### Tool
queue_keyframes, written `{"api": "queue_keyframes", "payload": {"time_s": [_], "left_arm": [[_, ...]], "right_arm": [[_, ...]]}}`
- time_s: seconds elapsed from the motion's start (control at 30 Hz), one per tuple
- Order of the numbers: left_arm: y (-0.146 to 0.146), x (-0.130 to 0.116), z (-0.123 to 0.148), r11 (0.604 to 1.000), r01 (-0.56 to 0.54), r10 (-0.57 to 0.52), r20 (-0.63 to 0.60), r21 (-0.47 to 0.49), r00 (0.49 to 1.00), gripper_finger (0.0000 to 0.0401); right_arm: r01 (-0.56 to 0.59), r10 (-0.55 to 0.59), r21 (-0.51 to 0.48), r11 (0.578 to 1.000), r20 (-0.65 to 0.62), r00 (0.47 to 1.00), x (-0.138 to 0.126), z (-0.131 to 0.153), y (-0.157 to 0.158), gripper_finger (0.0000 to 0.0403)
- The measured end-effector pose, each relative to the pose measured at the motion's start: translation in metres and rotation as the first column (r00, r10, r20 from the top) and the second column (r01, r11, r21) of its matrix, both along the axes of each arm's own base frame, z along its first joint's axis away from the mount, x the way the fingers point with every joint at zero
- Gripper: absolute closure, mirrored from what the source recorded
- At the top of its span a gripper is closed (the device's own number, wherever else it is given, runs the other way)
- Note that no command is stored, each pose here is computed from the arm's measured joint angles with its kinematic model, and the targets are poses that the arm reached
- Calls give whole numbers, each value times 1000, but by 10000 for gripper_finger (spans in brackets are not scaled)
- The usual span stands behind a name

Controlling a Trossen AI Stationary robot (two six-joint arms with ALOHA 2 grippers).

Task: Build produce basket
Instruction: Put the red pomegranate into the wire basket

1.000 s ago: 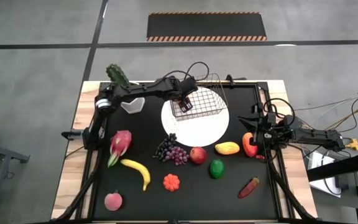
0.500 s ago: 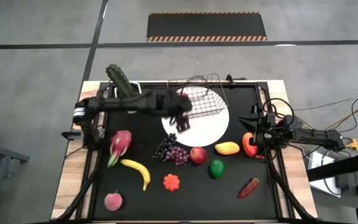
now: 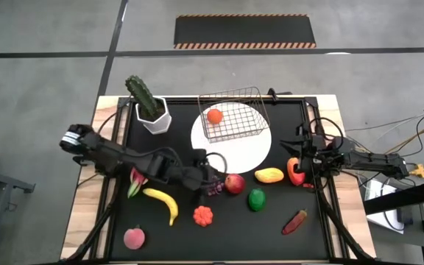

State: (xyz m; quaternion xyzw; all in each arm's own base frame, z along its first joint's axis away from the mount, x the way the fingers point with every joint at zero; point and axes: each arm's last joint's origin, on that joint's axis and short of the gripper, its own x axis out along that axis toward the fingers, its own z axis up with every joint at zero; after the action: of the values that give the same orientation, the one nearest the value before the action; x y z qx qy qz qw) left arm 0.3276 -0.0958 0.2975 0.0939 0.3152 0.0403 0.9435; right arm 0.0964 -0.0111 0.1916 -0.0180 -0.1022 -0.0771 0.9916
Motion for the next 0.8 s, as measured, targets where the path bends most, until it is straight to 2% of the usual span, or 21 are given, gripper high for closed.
{"api": "queue_keyframes", "payload": {"time_s": [0.13,0.27,0.5,0.67,0.8], "left_arm": [[-1,-20,-6,1000,0,0,78,-5,997,161],[6,-37,-12,1000,-12,16,163,-27,986,161],[17,-62,-34,999,-34,31,298,6,954,161],[28,-70,-49,992,-106,73,372,69,925,161],[34,-73,-54,988,-116,65,403,104,913,161]], "right_arm": [[1,-1,-1,1000,-48,999,1,-5,0,376],[1,-1,-1,1000,-40,999,1,-4,0,376],[-33,24,96,995,88,996,-1,7,0,370],[-48,31,128,991,130,991,-1,10,0,331],[-72,41,163,984,183,982,0,15,0,287]]}}
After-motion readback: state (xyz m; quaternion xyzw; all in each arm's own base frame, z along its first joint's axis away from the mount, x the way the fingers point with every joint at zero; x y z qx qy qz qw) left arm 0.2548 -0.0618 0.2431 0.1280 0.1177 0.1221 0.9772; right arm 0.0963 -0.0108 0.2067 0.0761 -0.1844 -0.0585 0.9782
